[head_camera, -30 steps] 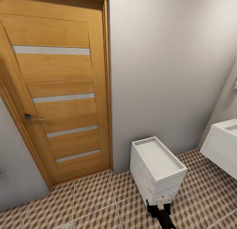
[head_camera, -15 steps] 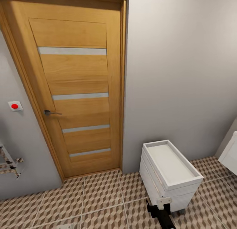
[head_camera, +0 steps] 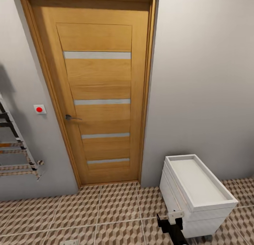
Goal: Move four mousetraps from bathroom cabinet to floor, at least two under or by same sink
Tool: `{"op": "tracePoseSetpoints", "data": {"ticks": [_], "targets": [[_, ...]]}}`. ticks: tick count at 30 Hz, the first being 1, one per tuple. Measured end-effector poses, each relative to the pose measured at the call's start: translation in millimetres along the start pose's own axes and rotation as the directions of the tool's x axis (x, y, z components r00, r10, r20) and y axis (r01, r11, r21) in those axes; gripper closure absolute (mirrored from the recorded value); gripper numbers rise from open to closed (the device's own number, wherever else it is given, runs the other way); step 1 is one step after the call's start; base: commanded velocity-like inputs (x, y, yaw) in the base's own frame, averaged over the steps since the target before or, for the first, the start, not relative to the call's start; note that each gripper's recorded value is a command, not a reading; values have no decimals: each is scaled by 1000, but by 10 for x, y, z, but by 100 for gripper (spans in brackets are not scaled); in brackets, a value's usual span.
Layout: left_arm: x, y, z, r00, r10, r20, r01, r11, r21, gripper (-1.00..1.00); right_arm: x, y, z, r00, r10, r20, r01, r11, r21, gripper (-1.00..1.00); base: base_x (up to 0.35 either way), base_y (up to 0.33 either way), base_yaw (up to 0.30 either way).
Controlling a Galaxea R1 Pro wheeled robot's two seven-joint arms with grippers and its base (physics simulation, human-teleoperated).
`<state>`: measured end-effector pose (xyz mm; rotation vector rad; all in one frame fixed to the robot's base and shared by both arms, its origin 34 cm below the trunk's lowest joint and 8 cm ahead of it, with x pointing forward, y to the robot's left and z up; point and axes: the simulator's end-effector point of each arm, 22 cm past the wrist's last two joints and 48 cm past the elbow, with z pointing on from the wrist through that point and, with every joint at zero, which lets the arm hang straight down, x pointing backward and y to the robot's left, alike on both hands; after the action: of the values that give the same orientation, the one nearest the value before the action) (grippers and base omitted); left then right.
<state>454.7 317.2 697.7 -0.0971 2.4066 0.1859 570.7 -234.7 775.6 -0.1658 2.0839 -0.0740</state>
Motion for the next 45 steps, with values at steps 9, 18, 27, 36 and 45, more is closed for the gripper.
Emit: {"op": "tracePoseSetpoints", "data": {"ticks": [9,18,27,36,45], "targets": [[-2,0,1,1000,0,0,0,1000,0,-100,0,0,0,1000,0,0,0,1000,0,-100,0,0,240],[2,1,-1,1000,0,0,0,1000,0,-100,0,0,0,1000,0,0,0,1000,0,-100,0,0,233],[-1,-1,0,1000,0,0,0,1000,0,-100,1,0,0,1000,0,0,0,1000,0,-100,0,0,205],[2,-1,-1,1000,0,0,0,1000,0,-100,0,0,0,1000,0,0,0,1000,0,-100,0,0,167],[2,0,-1,1000,0,0,0,1000,0,-100,0,0,0,1000,0,0,0,1000,0,-100,0,0,160]]}}
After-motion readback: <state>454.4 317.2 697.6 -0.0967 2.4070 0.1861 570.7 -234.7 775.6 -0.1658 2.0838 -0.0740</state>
